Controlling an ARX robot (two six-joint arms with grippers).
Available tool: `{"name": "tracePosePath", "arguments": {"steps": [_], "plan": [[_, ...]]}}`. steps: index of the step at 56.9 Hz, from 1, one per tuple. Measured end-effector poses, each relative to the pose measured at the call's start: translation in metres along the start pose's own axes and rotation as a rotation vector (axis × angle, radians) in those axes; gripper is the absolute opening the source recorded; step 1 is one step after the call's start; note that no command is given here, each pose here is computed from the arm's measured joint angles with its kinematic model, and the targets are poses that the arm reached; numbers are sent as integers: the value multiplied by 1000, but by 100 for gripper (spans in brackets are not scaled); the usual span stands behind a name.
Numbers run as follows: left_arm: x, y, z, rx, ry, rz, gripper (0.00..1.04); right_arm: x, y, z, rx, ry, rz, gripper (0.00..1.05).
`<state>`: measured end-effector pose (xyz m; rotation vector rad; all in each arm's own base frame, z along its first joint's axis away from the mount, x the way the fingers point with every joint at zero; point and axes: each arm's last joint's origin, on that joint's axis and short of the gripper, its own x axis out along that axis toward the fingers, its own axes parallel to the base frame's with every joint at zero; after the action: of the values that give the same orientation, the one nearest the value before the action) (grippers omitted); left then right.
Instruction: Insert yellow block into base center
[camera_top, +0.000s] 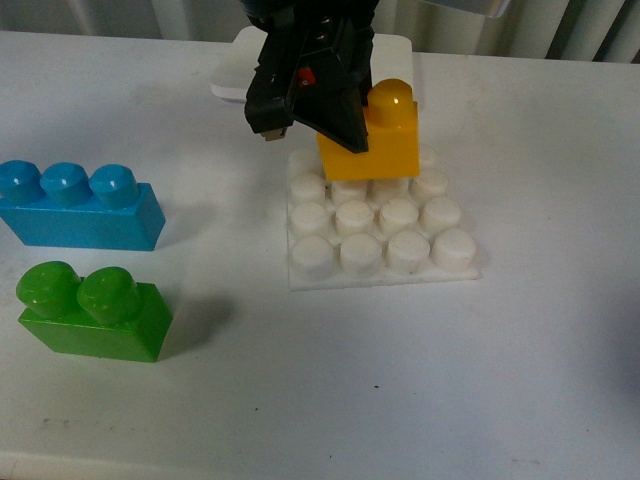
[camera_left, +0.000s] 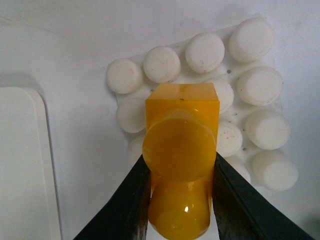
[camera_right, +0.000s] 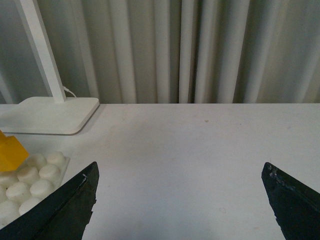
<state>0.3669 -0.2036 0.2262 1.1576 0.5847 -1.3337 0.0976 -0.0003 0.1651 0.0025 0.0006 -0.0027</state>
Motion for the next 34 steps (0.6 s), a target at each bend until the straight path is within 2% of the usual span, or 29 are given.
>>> {"name": "tracePosePath", "arguments": {"steps": [13, 34], "plan": [[9, 2, 3, 2, 26, -25, 30, 0, 0, 0, 0, 0, 0, 96], [21, 10, -7, -17, 45, -39, 30, 0, 0, 0, 0, 0, 0, 96]]}}
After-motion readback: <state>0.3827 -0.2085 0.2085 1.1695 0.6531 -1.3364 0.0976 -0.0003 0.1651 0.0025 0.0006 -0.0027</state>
